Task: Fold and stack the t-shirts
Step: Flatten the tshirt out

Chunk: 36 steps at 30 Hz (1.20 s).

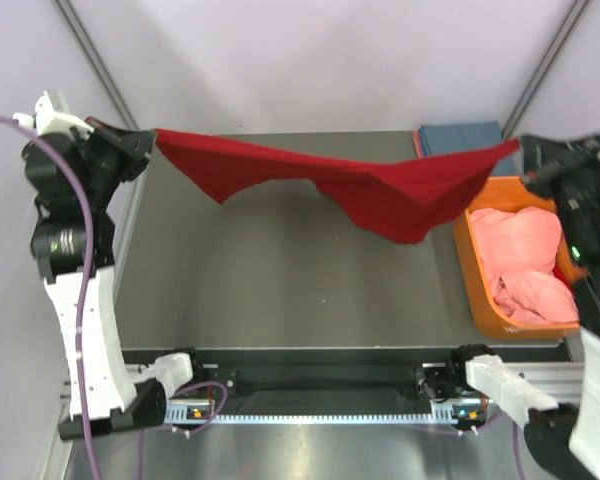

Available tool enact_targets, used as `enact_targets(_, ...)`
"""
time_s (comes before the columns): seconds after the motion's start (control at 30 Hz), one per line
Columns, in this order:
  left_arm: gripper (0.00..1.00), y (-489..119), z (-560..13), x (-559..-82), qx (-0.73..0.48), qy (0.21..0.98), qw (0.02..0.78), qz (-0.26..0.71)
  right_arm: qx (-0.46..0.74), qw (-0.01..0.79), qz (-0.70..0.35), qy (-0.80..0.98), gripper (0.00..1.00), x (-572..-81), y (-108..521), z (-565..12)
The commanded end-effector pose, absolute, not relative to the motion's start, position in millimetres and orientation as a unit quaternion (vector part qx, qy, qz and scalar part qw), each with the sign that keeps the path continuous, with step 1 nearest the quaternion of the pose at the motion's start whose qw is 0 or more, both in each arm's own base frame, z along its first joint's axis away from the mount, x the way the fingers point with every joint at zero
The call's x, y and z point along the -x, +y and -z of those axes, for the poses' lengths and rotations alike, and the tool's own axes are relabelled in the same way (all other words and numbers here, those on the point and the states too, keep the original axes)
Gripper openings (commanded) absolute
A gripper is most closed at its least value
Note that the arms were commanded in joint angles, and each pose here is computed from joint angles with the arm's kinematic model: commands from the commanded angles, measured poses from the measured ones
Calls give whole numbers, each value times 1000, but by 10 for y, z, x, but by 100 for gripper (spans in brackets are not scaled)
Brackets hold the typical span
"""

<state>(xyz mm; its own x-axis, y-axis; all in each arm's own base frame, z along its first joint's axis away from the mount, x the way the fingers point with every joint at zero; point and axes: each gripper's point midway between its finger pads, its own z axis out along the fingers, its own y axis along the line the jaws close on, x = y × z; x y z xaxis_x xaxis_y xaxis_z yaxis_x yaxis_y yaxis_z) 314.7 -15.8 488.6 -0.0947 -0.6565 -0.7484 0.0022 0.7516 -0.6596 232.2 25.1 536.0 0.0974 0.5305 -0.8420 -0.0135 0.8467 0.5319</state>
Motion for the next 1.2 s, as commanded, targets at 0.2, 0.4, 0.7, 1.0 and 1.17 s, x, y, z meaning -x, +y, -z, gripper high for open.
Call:
enact_targets(0.2, 0, -204, -5528, -2341, 217, 661, 677, 241, -174, 731, -226, 620, 0, -1629, 247, -5567)
enact_targets(0.4, 0, -51, -5229, -2829, 229, 687, 657, 211, -127, 710, -238, 651, 0, -2211, 520, -5535)
enact_targets(0.7, 0, 277, -3958, -4457, 271, 759, 564, 183, -107, 706, -221, 664, 0, -4130, 871, -5247)
enact_targets(1.0, 0, 53, -4677, -4408, 239, 747, 582, 216, -115, 712, -221, 657, 0, -4212, 905, -5531)
enact_targets(1.17, 0, -5, -5004, -4155, 232, 721, 610, 232, -113, 740, -212, 629, 0, -3832, 775, -5812)
